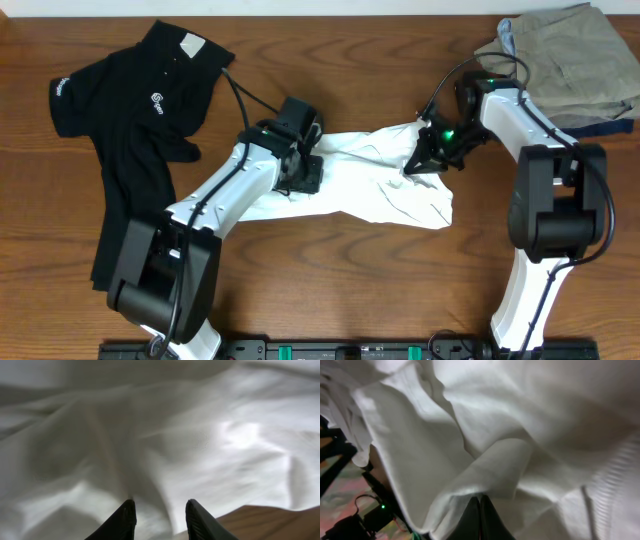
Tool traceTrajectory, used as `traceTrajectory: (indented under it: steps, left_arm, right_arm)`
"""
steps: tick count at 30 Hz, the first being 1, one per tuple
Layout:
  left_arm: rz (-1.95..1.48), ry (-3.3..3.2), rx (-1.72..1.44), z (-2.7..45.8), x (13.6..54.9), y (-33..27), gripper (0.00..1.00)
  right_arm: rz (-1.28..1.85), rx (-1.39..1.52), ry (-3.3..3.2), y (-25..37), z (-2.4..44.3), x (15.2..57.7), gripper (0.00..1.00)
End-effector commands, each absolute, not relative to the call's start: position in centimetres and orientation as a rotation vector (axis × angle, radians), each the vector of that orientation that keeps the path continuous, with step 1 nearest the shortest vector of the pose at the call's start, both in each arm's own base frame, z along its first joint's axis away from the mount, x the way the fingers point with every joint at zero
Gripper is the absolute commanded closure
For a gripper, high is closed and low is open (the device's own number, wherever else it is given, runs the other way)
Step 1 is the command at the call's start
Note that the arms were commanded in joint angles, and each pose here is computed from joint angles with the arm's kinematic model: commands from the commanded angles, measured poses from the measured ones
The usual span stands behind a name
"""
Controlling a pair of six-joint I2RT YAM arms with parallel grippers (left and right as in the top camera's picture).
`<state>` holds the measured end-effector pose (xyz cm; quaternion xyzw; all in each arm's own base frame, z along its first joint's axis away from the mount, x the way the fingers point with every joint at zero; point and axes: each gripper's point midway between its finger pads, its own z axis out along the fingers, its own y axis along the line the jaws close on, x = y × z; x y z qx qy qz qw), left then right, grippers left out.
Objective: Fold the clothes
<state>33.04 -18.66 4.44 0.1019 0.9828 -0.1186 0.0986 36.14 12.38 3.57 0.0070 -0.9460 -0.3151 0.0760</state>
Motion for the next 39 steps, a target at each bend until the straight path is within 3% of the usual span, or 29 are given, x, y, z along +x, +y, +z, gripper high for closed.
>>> traceTrajectory:
  steps: [1, 4, 9, 15, 18, 26, 32, 39]
  left_arm:
    - [-0.418, 2.887, 0.328, 4.8, 32.8, -20.3, 0.65]
    - [-0.428, 2.867, 0.343, 5.0, 33.1, -20.9, 0.65]
    - [-0.435, 2.848, 0.341, 6.2, 33.7, -21.1, 0.65]
    - [-0.456, 2.786, 0.342, 9.9, 34.4, -21.4, 0.64]
    - [-0.468, 2.735, 0.329, 12.0, 34.8, -21.1, 0.64]
    - [-0.409, 2.650, 0.166, 16.3, 35.9, -16.0, 0.42]
    - [-0.281, 2.642, 0.029, 16.7, 36.9, -11.6, 0.30]
    - [-0.182, 2.664, -0.070, 16.2, 37.0, -8.3, 0.27]
  right_arm:
    - [-0.911, 0.070, -2.992, 10.7, 7.8, 37.8, 0.99]
    - [-0.809, 0.038, -3.068, 9.3, 9.7, 37.7, 0.92]
    - [-0.656, 0.001, -3.110, 7.8, 10.4, 37.0, 0.55]
    - [-0.651, -0.004, -3.096, 7.8, 9.8, 36.7, 0.26]
    - [-0.534, -0.050, -3.108, 6.6, 9.4, 36.6, 0.17]
    - [-0.362, -0.100, -3.125, 5.2, 8.7, 36.4, 0.12]
    - [-0.291, -0.120, -3.159, 5.5, 8.4, 37.1, 0.11]
    - [-0.215, -0.178, -3.194, 5.8, 6.9, 37.6, 0.10]
